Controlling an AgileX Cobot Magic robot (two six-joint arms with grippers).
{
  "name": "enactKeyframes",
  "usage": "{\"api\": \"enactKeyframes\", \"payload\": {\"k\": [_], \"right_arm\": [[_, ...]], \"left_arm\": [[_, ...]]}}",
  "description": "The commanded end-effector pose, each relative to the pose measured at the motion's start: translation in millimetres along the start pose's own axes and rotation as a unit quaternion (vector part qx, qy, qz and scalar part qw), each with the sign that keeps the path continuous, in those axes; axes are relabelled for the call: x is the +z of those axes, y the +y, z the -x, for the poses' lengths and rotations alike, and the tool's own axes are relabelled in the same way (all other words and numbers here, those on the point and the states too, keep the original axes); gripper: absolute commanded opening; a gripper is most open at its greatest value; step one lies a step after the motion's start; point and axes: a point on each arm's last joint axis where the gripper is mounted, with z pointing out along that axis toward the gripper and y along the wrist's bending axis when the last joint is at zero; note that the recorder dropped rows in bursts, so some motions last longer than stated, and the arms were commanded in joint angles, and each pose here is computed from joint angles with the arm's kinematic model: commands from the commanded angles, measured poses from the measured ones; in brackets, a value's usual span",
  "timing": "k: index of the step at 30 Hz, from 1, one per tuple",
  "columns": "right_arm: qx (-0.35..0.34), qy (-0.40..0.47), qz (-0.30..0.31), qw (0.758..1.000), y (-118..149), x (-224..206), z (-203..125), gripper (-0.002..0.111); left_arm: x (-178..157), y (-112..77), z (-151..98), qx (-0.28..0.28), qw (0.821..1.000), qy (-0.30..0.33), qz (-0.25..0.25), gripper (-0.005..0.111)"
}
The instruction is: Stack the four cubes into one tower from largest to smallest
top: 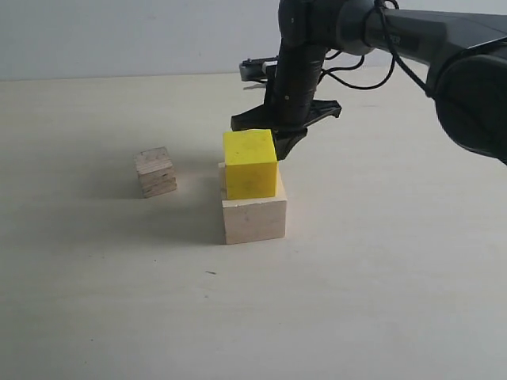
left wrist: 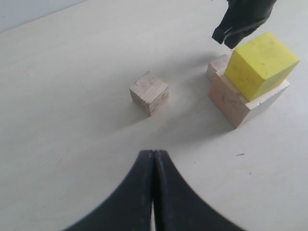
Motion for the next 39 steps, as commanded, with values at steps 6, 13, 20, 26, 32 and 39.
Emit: {"api": "enactKeyframes", "payload": {"k": [6, 13, 20, 26, 32, 39], "right_arm": [[0.012, -0.045, -0.059, 0.997, -8, -46, 1, 0.0], [0.033, -0.028, -0.064, 0.997, -24, -48, -9, 0.0], [0.059, 0.021, -0.015, 0.998, -23, -45, -35, 0.0], [0.075, 0.071, 0.04, 0.994, -15, -29, -54, 0.0], [0.082, 0.066, 0.126, 0.986, -3, -9, -62, 0.0], [0.09, 0.026, 0.138, 0.986, -1, -7, -56, 0.0]], "left_arm": [[-2, -1.4, -1, -0.001, 1.0, -0.002, -0.005, 0.0], [1, -2.4, -4, 0.001, 1.0, 0.004, -0.007, 0.0], [0, -9.2, -5, 0.018, 1.0, -0.001, -0.02, 0.0], [0, -8.9, -5, 0.02, 1.0, -0.001, -0.018, 0.0], [0, -8.9, -5, 0.02, 1.0, -0.001, -0.018, 0.0], [0, -8.9, -4, 0.02, 1.0, -0.003, -0.018, 0.0]]}}
